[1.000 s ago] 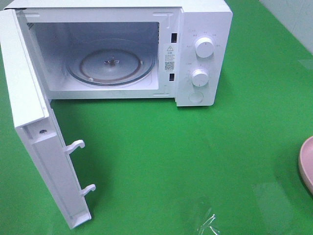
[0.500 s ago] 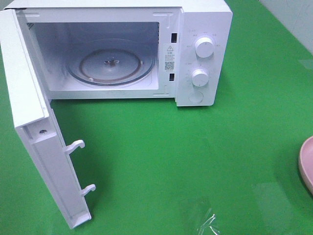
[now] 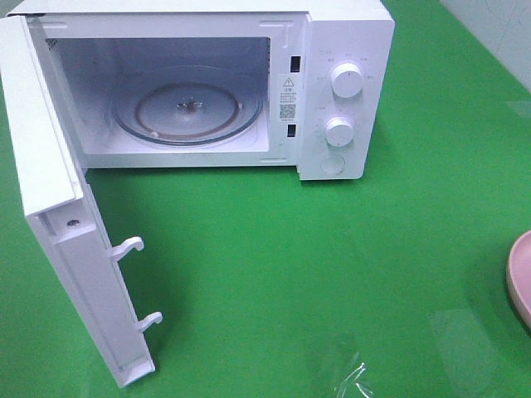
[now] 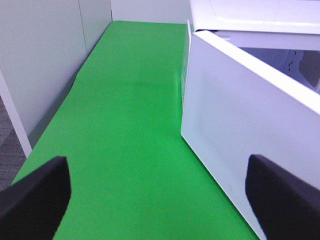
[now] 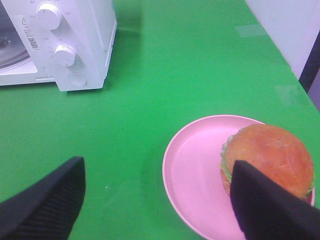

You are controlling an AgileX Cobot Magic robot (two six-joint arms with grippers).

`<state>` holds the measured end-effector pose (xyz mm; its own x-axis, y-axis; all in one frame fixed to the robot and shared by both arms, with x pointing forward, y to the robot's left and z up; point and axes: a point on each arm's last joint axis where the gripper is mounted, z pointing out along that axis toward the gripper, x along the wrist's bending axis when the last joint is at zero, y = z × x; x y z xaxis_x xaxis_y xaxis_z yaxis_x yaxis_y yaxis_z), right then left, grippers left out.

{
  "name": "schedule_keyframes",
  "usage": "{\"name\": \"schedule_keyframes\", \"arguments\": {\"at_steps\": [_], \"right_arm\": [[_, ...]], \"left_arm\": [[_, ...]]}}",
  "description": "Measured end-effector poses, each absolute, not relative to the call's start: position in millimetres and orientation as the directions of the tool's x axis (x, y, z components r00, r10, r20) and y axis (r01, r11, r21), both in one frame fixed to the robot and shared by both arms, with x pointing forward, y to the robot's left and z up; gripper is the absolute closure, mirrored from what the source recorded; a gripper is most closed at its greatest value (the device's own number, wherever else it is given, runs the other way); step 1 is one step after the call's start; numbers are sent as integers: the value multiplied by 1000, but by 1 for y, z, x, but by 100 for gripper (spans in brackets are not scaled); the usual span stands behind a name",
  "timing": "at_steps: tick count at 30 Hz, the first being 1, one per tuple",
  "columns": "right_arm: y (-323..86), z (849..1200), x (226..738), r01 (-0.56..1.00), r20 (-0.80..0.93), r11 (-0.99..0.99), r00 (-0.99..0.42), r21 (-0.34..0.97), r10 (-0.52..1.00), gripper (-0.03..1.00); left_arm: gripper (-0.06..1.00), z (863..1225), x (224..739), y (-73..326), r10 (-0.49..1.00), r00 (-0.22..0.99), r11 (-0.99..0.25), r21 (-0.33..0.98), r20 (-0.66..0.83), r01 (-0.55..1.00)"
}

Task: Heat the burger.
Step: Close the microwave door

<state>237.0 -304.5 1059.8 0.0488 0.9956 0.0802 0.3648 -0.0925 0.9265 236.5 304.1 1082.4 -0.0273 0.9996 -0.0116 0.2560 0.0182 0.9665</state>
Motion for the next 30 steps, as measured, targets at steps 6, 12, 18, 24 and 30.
{"name": "schedule_keyframes", "arguments": {"at_steps": [6, 12, 18, 24, 30], "right_arm": [[-305, 1060, 237, 365, 80, -92, 49, 926, 996, 20], [-305, 1060, 237, 365, 80, -92, 49, 926, 996, 20], [-305, 1060, 237, 365, 80, -92, 49, 926, 996, 20], [-305, 1060, 237, 365, 80, -92, 49, 926, 996, 20], [-305, 1060, 237, 365, 80, -92, 49, 926, 996, 20]], "left_arm": [[18, 1088, 250, 304, 1000, -24, 16, 974, -11, 227], [49, 1083, 284, 305, 999, -30, -13, 969, 21, 248], [74, 1072, 312, 304, 999, -20, -30, 970, 36, 240], [94, 1062, 336, 303, 999, -8, -35, 971, 38, 235], [94, 1048, 371, 301, 999, 13, -38, 979, 36, 199]]}}
